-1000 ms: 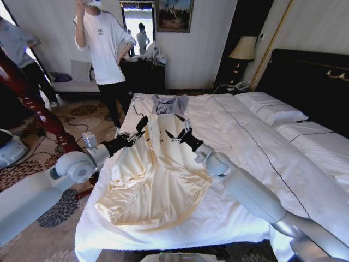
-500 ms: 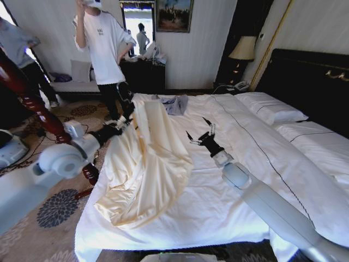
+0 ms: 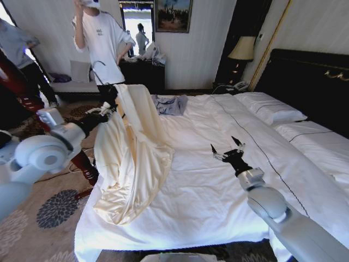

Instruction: Pick up the clothes from the bed and hang them on the clothes hanger.

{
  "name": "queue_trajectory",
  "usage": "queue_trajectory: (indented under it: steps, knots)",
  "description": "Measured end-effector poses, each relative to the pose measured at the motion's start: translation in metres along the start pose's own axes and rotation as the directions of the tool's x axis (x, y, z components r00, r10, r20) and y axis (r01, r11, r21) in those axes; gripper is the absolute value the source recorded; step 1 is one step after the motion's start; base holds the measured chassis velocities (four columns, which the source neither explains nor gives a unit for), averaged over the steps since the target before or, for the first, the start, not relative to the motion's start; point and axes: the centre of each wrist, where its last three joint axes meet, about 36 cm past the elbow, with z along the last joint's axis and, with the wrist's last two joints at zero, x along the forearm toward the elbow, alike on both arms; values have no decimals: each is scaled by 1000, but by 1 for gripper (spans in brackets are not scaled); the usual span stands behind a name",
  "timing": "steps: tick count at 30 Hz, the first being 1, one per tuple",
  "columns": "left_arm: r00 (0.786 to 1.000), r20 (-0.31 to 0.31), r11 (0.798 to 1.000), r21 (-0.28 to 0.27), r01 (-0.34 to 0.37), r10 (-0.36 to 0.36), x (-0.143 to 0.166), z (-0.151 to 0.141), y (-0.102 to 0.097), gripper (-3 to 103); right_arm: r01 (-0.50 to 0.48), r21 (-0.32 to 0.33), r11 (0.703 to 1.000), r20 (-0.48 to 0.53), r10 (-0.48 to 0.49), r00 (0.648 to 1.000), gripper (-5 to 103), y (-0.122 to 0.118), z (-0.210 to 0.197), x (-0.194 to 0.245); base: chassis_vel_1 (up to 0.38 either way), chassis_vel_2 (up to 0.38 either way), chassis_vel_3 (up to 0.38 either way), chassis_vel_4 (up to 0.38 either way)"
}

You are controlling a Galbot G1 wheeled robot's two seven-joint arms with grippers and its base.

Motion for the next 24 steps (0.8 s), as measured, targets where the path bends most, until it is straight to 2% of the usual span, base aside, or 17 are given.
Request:
queue_trajectory:
  steps: [1, 4, 6, 10, 17, 19, 24]
  knots:
    - [1000, 0, 1000, 0, 0, 0, 0, 0, 0, 17, 0, 0, 1000, 0, 0, 1000, 100, 0, 0, 0, 0, 0, 0, 0]
    - [998, -7, 997, 35, 64, -64, 11, -25, 3, 17, -31, 21, 999, -26, 32, 999, 100, -5, 2, 17, 0, 0, 0, 0]
    - [997, -8, 997, 41, 71, -71, 13, -29, 3, 17, -35, 26, 999, -27, 36, 999, 100, -6, 3, 19, 0, 0, 0, 0]
    - [991, -44, 989, 79, 127, -124, 24, -62, 2, 17, -48, 55, 997, -40, 50, 998, 100, -3, 7, 35, 0, 0, 0, 0]
    - [983, -66, 980, 92, 176, -170, 33, -89, 6, 17, -52, 74, 996, -43, 55, 998, 100, -1, 8, 41, 0, 0, 0, 0]
    - [977, -69, 972, 111, 209, -202, 41, -108, 11, 17, -52, 83, 995, -46, 56, 997, 100, 0, 10, 44, 0, 0, 0, 0]
    - [968, -51, 961, 119, 250, -246, 50, -129, 21, 17, -54, 89, 995, -50, 59, 997, 100, 3, 12, 48, 0, 0, 0, 0]
